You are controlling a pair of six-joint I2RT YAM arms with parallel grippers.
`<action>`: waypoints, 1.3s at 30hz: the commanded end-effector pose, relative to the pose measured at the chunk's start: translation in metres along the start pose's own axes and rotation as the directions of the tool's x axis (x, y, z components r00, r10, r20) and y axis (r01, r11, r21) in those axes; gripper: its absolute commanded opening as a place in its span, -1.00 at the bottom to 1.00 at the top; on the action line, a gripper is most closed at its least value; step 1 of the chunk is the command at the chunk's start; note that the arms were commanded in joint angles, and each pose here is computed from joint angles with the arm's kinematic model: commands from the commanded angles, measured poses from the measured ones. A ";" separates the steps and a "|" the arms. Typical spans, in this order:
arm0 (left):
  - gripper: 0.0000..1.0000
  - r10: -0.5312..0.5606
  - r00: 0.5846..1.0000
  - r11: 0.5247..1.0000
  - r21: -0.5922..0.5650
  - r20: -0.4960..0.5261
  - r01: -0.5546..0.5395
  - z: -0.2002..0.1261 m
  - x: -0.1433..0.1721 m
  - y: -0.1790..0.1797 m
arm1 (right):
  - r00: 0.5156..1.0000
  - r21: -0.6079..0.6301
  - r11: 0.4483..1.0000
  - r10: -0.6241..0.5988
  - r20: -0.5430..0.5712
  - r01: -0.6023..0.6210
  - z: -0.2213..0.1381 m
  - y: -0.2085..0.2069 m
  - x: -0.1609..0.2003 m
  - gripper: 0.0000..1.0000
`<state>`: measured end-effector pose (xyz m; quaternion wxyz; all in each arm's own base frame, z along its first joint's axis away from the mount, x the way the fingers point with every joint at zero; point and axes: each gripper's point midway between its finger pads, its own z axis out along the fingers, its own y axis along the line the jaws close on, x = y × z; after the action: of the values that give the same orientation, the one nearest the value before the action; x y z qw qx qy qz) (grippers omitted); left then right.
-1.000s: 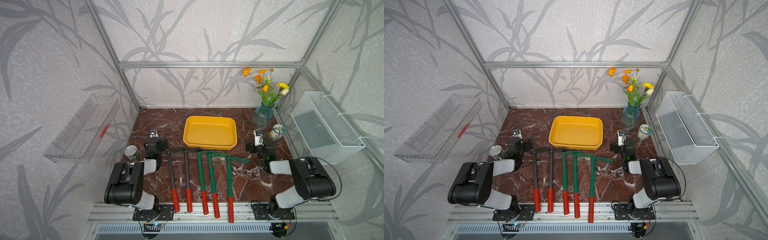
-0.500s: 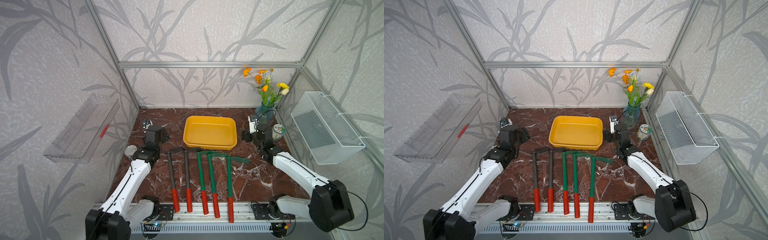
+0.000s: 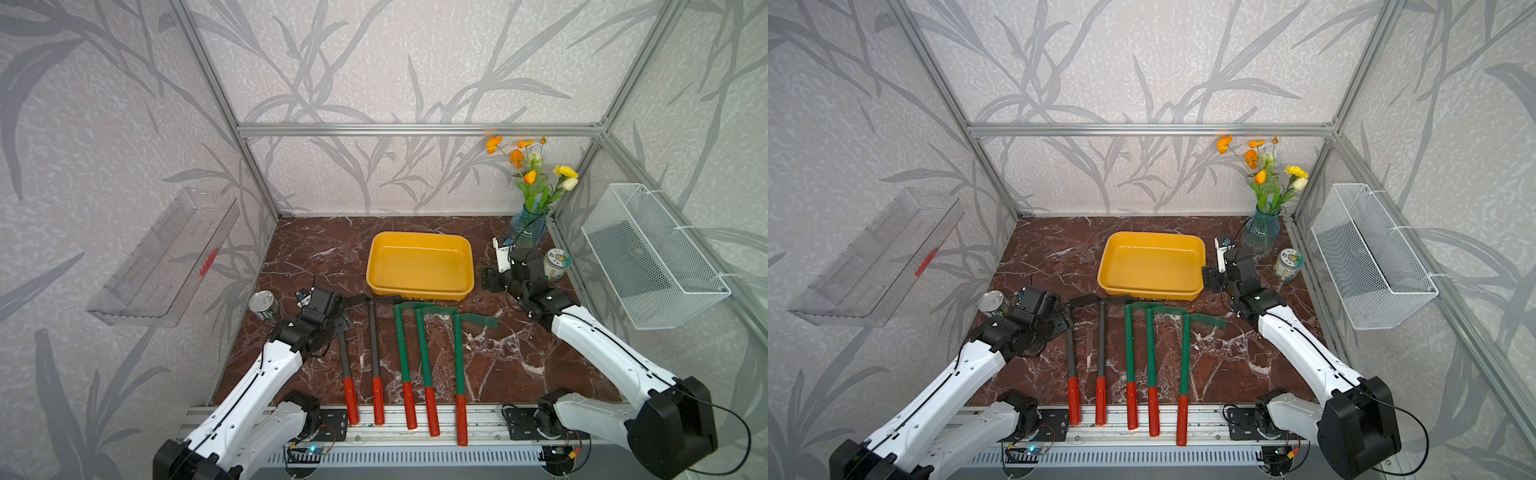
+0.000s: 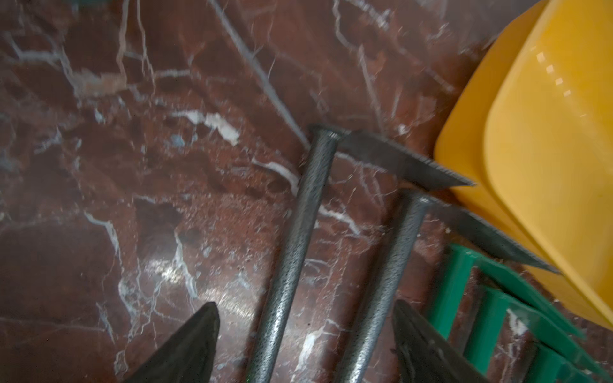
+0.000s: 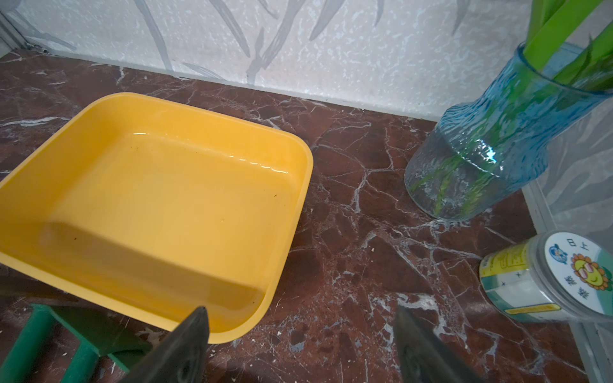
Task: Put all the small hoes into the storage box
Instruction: Pick up the hoe from the center of the board.
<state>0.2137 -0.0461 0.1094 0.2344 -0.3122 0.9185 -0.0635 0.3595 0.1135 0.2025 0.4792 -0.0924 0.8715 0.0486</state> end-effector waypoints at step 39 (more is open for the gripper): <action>-0.11 0.197 0.943 0.972 -0.074 -0.268 -0.224 0.073 0.066 0.019 | 0.999 -0.027 0.999 0.016 -0.033 -0.017 0.014 0.006 0.034 0.67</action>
<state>0.1966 -0.0700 0.0192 0.1066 -0.2250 0.9678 -0.0368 0.3513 0.1175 0.1646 0.4550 -0.0946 0.8830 0.0652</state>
